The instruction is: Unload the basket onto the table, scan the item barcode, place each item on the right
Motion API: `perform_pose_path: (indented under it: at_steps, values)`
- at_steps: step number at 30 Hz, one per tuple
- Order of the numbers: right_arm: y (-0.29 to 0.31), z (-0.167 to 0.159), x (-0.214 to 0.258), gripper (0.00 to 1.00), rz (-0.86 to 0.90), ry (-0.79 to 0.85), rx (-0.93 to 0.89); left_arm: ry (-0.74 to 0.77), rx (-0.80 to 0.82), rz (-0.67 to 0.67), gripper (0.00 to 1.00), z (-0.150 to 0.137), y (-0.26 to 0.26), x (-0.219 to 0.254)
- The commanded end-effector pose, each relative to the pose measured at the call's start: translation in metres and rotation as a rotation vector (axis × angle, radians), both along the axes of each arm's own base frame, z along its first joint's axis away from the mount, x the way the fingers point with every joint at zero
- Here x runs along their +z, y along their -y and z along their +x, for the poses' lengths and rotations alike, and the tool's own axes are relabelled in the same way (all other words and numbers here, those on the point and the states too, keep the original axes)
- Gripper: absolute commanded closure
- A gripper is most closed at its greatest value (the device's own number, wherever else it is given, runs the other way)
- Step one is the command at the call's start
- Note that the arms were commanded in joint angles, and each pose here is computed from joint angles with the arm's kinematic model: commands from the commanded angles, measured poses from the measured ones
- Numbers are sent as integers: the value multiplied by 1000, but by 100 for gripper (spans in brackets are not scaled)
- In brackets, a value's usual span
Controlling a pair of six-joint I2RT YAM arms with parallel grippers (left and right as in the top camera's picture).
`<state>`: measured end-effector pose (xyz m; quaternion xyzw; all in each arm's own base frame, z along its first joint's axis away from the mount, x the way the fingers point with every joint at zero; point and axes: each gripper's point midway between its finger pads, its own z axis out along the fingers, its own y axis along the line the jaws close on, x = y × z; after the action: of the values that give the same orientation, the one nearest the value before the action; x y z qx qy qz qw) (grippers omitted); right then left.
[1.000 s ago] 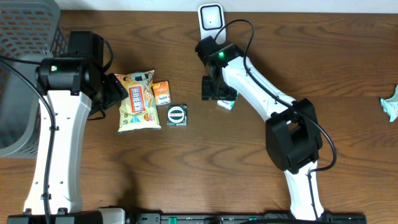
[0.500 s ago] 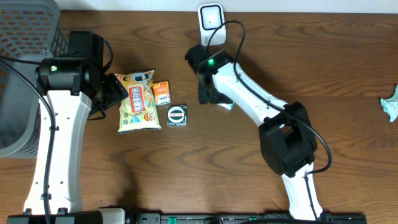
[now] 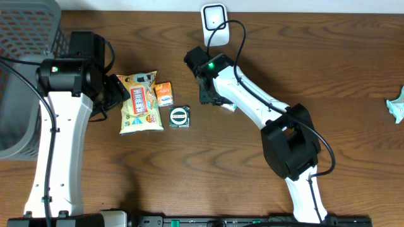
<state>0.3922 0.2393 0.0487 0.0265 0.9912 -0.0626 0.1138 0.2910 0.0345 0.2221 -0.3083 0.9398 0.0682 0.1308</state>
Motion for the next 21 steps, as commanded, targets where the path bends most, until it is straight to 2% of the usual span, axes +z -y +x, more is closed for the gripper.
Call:
perform_pose_path:
  at_steps: [1, 21]
  values:
    - [4, 3, 16, 40, -18, 54, -8, -3, 10, 8, 2, -1, -3, 0]
    - [20, 1, 16, 40, -95, 71, -48, -3, 10, 8, 2, -1, -3, 0]
